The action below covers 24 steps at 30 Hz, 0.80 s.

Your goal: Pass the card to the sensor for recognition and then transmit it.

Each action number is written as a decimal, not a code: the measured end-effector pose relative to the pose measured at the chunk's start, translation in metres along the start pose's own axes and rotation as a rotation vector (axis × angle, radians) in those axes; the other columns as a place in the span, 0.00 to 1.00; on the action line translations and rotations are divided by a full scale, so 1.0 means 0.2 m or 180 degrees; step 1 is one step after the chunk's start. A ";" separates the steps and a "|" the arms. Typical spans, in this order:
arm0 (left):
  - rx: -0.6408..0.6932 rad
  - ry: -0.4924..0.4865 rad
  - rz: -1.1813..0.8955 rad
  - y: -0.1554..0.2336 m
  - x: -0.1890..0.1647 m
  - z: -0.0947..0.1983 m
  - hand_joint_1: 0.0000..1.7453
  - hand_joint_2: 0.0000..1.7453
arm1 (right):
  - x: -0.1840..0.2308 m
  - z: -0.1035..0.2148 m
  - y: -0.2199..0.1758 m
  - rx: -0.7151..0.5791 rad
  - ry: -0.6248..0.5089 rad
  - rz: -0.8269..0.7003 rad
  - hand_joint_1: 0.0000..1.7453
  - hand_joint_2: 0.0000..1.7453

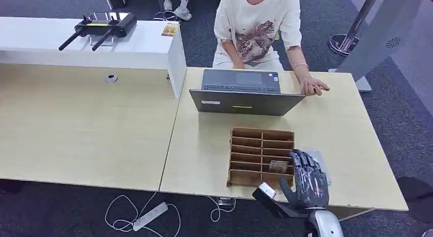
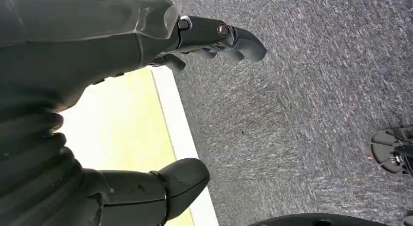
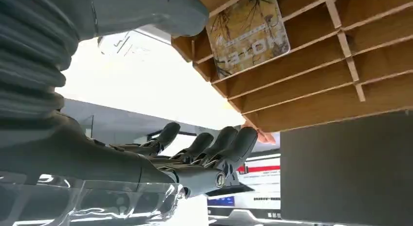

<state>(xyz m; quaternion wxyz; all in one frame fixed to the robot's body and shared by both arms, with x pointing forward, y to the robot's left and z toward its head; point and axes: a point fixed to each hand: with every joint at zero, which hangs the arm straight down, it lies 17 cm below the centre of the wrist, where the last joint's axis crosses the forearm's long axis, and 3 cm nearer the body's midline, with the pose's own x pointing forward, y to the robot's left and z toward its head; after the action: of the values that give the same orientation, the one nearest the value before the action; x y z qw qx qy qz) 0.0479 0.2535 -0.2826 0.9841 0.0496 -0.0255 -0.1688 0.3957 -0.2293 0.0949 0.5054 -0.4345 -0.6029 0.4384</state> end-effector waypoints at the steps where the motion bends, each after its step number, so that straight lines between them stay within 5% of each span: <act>1: 0.0000 0.0000 0.0000 0.00 0.00 0.00 0.00 1.00 | 0.00 0.00 0.00 0.0004 -0.0004 0.0001 0.35 1.00; 24: 0.0004 -0.0001 -0.0040 0.00 0.00 0.00 0.00 1.00 | 0.08 0.00 0.10 0.0150 -0.0136 0.0024 0.34 1.00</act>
<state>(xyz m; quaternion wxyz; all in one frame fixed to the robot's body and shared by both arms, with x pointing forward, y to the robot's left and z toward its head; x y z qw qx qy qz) 0.0478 0.2537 -0.2826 0.9830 0.0504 -0.0255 -0.1749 0.3957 -0.2092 0.0790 0.5008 -0.4154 -0.6014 0.4636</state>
